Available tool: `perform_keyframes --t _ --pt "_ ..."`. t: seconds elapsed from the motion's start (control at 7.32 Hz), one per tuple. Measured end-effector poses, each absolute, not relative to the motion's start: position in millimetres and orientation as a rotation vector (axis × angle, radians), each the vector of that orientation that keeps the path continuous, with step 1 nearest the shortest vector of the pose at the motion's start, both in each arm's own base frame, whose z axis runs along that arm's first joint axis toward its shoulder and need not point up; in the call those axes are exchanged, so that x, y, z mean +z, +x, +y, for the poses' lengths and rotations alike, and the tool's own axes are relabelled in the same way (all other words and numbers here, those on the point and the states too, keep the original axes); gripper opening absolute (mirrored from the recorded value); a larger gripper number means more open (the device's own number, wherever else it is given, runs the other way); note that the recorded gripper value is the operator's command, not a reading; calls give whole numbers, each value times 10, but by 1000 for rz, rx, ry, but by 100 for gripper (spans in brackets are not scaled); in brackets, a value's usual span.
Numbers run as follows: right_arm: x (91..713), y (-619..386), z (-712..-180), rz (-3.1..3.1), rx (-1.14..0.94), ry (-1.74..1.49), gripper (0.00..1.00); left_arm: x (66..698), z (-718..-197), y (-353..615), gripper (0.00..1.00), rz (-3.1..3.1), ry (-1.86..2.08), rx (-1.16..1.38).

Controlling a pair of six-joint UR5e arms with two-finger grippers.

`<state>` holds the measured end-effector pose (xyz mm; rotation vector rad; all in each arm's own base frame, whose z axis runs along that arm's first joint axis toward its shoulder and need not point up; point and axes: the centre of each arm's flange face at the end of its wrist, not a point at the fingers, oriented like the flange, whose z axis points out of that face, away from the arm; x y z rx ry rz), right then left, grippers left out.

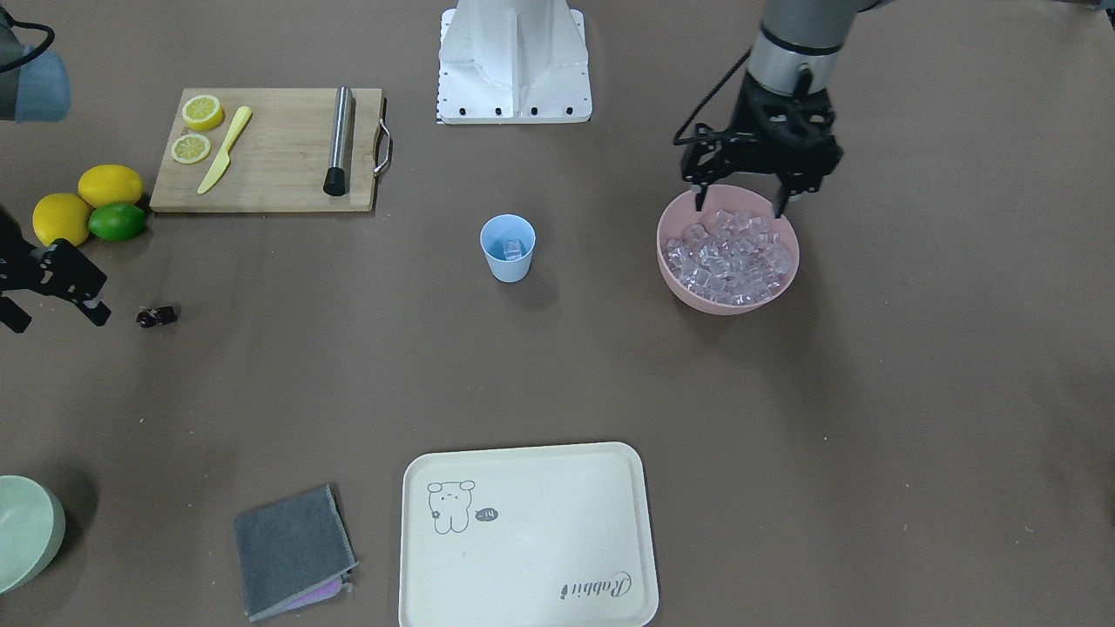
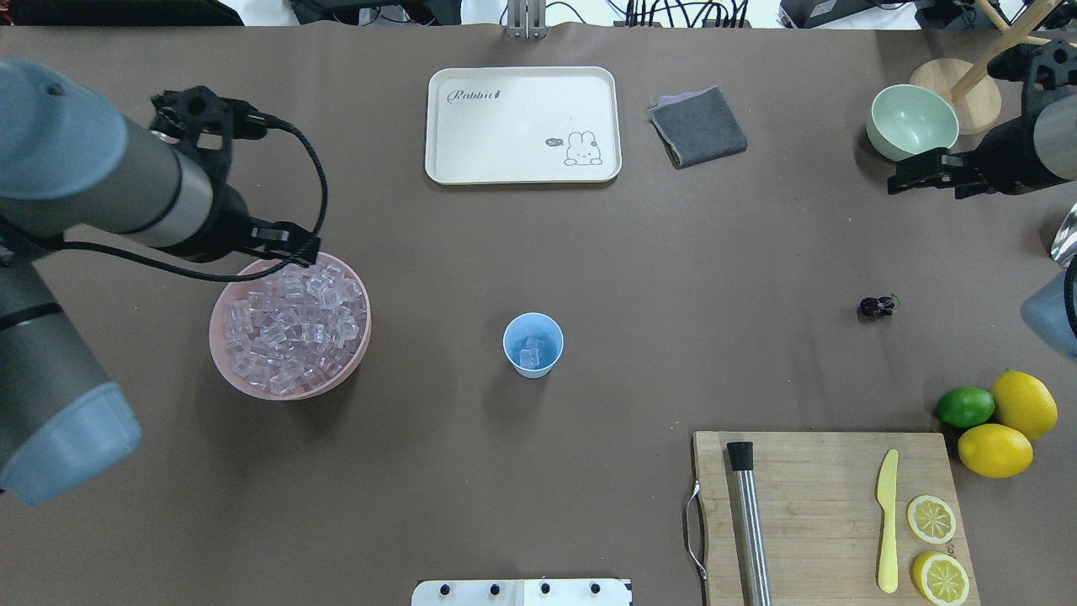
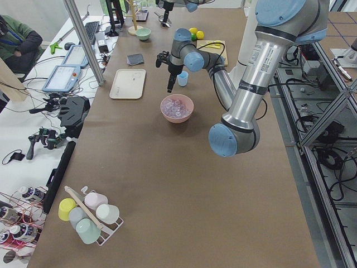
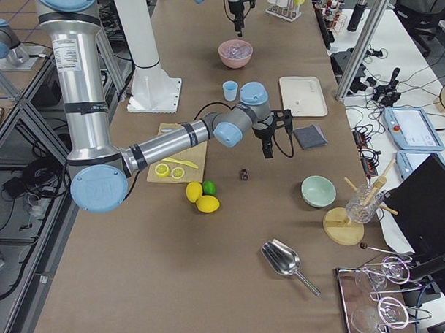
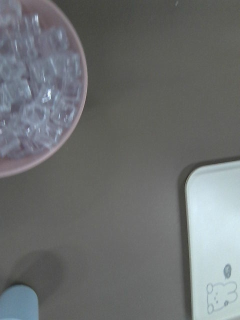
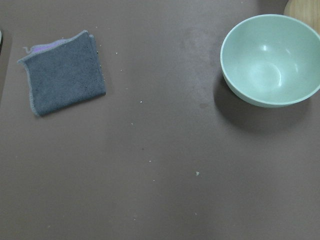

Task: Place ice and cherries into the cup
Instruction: 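Withdraw the left arm out of view while the right gripper moves toward the cherries, then lower the right gripper onto the cherry pair and grasp the stems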

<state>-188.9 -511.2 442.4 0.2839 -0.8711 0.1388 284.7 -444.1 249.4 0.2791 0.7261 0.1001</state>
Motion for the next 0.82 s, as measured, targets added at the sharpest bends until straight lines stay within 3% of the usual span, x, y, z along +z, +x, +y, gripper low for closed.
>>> perform_keyframes --t 0.41,0.82 --pt "4535 -2185 -4924 -851 106 264 100 3576 -4876 985 99 600 230 268" --pt "4699 -2365 -4727 -836 30 241 100 5299 -4933 -611 99 709 74 231"
